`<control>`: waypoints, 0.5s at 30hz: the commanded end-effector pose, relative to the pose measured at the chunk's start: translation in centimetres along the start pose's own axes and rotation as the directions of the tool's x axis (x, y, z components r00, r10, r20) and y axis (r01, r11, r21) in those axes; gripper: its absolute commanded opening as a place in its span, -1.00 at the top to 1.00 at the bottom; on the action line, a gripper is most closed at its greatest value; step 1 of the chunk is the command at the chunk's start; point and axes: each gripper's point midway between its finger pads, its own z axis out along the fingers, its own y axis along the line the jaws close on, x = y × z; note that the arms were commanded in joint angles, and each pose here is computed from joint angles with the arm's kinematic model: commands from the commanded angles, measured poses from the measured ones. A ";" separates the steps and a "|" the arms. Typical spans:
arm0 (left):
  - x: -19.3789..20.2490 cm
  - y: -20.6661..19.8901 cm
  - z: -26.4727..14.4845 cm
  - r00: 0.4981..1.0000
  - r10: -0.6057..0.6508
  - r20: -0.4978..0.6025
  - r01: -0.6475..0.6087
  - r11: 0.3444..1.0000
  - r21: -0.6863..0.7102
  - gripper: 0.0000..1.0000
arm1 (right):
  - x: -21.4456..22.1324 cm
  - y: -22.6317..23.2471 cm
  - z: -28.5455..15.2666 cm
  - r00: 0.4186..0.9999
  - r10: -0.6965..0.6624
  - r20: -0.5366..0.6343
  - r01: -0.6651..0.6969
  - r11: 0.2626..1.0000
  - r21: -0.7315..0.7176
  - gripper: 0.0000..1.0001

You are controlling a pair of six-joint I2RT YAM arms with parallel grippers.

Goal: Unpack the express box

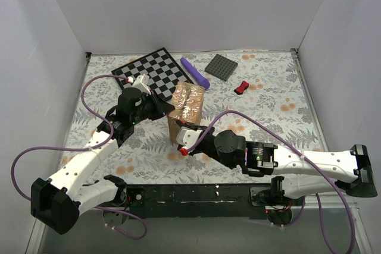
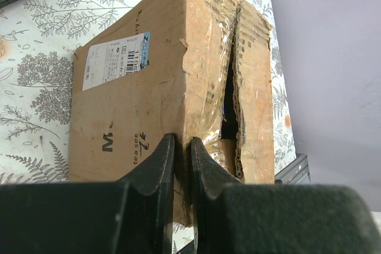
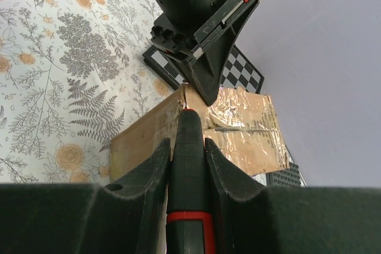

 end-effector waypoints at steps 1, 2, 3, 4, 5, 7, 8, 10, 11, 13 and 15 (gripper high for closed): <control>1.0 1.0 -0.1 1.000 0.007 -0.021 -0.007 1.000 -0.026 1.00 | 2.1 -0.7 -0.9 0.995 0.009 -0.098 -0.008 1.000 0.020 0.97; 1.0 0.9 -0.2 1.000 0.007 -0.020 -0.008 1.000 -0.023 1.00 | 2.4 -0.7 -1.0 0.994 0.006 -0.111 -0.004 1.000 0.023 0.97; 1.0 0.9 -0.2 1.000 0.009 -0.020 -0.009 1.000 -0.021 1.00 | 2.5 -0.8 -1.1 0.994 0.007 -0.114 -0.005 1.000 0.025 0.97; 1.0 0.9 -0.2 1.000 0.009 -0.019 -0.010 1.000 -0.016 1.00 | 2.7 -0.8 -1.2 0.993 0.005 -0.120 -0.001 1.000 0.026 0.97; 1.0 0.9 -0.2 1.000 0.011 -0.018 -0.011 1.000 -0.017 1.00 | 3.0 -0.9 -1.3 0.991 0.003 -0.130 0.001 1.000 0.029 0.97; 1.1 1.0 -0.2 1.000 0.012 -0.016 -0.012 1.000 -0.015 1.00 | 3.2 -0.9 -1.5 0.991 0.001 -0.135 0.002 1.000 0.028 0.97; 1.2 1.1 -0.2 1.000 0.013 -0.017 -0.014 1.000 -0.016 1.00 | 3.3 -1.0 -1.6 0.990 0.001 -0.141 0.003 1.000 0.030 0.97; 1.2 1.2 -0.2 1.000 0.013 -0.017 -0.013 1.000 -0.016 1.00 | 3.5 -1.1 -1.7 0.989 0.004 -0.151 0.001 0.999 0.034 0.97; 1.3 1.3 -0.1 1.000 0.012 -0.021 -0.012 1.000 -0.019 1.00 | 3.7 -1.0 -1.9 0.987 0.001 -0.158 0.003 1.000 0.029 0.97; 1.3 1.3 -0.1 1.000 0.008 -0.016 -0.008 1.000 -0.024 1.00 | 4.0 -1.0 -2.0 0.986 0.007 -0.168 -0.001 1.000 0.030 0.97; 1.2 1.4 -0.1 1.000 0.007 -0.012 -0.007 1.000 -0.027 1.00 | 4.4 -1.0 -2.3 0.983 0.003 -0.181 0.003 1.000 0.031 0.97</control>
